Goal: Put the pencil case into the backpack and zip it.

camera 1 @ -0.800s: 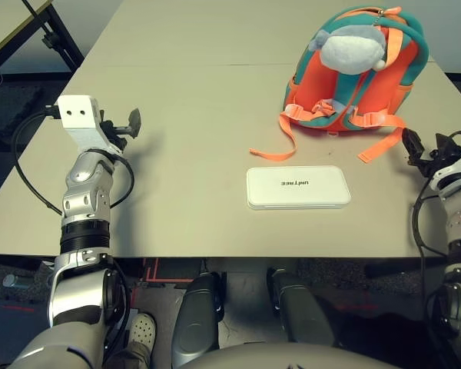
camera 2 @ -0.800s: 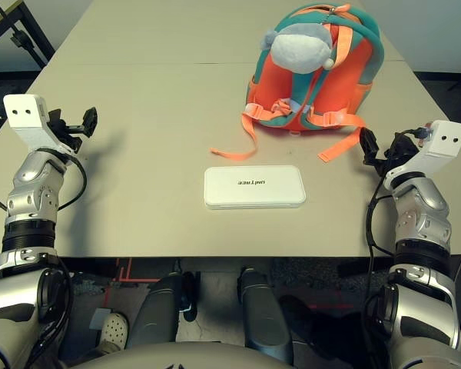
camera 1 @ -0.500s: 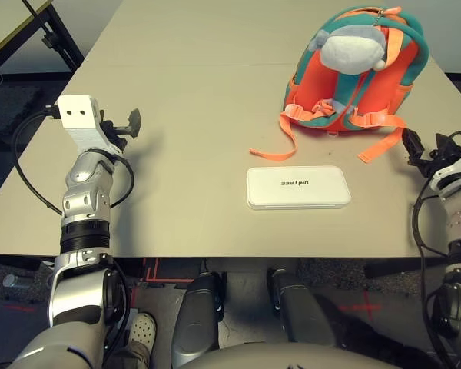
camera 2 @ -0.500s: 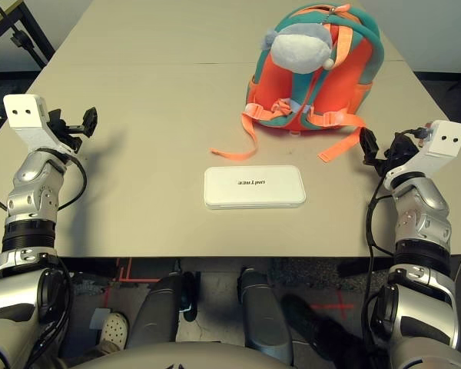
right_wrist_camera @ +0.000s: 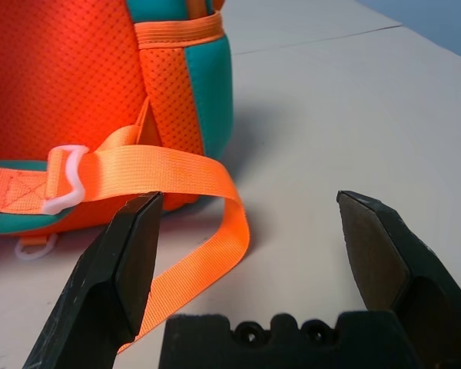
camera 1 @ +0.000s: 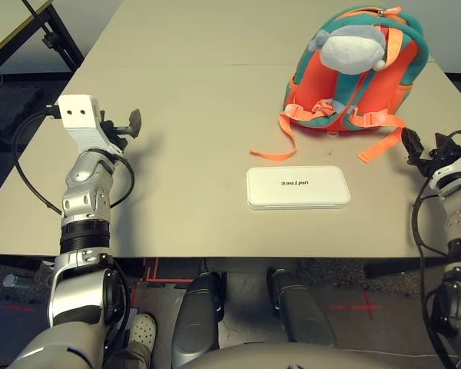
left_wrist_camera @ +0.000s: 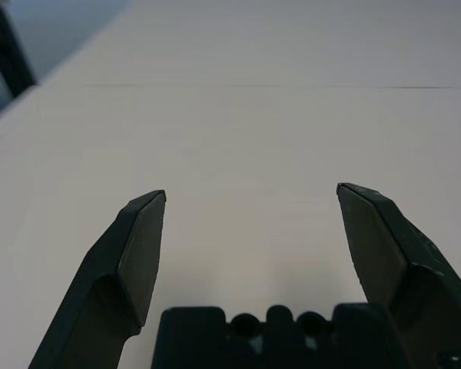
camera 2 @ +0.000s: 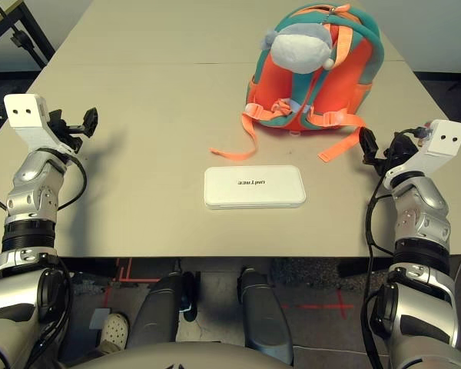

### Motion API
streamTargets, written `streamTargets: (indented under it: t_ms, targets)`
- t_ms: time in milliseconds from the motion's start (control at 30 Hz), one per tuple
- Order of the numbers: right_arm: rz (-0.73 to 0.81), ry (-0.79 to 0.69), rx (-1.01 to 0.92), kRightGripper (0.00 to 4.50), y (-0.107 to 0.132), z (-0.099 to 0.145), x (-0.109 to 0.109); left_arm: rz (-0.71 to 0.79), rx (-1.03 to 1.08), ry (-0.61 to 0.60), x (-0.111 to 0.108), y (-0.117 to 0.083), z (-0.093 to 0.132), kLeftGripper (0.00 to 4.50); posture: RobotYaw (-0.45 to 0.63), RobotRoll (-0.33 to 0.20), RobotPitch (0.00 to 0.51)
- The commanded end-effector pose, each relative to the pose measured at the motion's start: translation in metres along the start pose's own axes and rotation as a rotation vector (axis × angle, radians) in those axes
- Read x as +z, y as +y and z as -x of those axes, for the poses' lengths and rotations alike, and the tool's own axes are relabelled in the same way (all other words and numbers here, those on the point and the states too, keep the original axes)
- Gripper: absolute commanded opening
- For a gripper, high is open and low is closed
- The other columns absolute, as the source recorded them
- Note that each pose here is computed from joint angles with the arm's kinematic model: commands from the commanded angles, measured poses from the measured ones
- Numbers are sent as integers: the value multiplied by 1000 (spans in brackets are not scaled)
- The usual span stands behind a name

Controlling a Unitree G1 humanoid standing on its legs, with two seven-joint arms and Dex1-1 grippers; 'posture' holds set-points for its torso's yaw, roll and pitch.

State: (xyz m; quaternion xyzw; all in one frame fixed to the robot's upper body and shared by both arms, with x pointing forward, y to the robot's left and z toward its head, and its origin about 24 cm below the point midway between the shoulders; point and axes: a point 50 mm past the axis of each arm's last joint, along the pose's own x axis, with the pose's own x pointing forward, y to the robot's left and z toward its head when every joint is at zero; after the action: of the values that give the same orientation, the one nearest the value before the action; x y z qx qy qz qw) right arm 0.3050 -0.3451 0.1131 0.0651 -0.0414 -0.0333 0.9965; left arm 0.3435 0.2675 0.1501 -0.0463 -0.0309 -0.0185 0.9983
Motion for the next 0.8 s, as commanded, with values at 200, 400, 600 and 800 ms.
streamTargets:
  t_ms: [200, 400, 600, 800]
  targets:
    - [96, 32, 105, 4500, 8, 3, 1, 225, -297, 169, 9, -40, 5, 4460, -84, 0, 167]
    - [157, 75, 200, 4500, 20, 4, -1, 464, -515, 328, 5, -70, 18, 4460, -91, 0, 166]
    - [181, 105, 249, 4500, 26, 6, -4, 622, -682, 508, -7, -92, 29, 4460, -98, 0, 166]
    - [190, 116, 256, 4500, 26, 8, -6, 749, -798, 710, -24, -101, 38, 4460, -104, 0, 166]
